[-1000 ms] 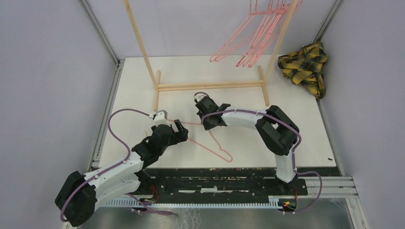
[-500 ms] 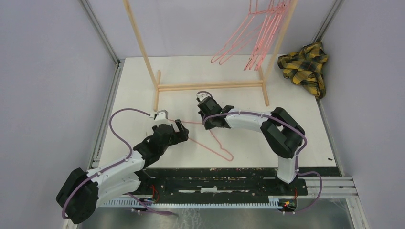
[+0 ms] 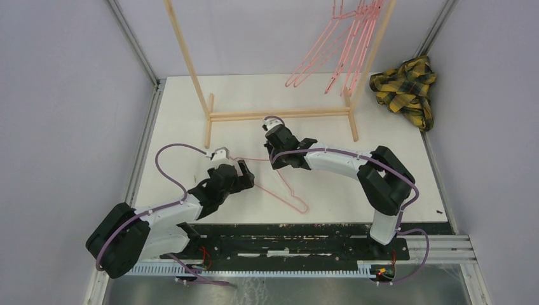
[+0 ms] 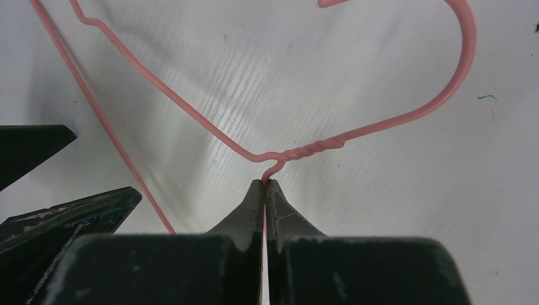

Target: Organize the hangers

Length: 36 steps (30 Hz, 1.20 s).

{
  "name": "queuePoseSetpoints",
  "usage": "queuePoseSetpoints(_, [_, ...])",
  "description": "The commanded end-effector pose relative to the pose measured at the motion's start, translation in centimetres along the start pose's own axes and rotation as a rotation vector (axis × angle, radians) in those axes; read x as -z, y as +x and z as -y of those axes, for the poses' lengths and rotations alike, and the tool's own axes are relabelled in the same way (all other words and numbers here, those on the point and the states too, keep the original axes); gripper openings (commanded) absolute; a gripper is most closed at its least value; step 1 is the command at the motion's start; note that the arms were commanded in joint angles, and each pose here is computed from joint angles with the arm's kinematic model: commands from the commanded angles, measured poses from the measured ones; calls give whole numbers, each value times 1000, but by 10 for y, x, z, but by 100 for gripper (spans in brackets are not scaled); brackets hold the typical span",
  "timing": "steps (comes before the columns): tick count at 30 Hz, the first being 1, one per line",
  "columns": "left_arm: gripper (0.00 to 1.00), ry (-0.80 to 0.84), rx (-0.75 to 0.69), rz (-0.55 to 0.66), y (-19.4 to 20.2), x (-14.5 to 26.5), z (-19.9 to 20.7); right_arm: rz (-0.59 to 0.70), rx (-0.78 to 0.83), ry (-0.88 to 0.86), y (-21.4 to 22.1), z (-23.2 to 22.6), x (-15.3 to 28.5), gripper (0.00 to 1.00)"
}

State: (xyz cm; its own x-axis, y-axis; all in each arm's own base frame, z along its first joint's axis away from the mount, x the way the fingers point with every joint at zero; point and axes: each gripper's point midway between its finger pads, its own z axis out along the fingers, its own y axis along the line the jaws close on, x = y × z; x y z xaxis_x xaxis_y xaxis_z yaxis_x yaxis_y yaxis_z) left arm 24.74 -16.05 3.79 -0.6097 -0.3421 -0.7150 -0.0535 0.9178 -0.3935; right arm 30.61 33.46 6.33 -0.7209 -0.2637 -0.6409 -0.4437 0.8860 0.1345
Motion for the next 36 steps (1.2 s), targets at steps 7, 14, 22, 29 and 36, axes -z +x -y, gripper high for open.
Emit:
queuePoseSetpoints(7, [99,44,55,20,-5,-17,19,97,-52,-83,-40,-18,34,1])
queuePoseSetpoints(14, [86,54,44,-4,2,-23,21,125,-69,-119,-50,-25,48,1])
queuePoseSetpoints(22, [79,53,52,-12,5,-27,22,148,-70,-155,-59,-37,61,1])
queuePoseSetpoints(29, [52,65,57,-9,4,-33,27,155,-74,-190,-59,-51,70,1])
queuePoseSetpoints(36, [25,75,58,-29,9,-39,31,143,-72,-214,-51,-62,77,1])
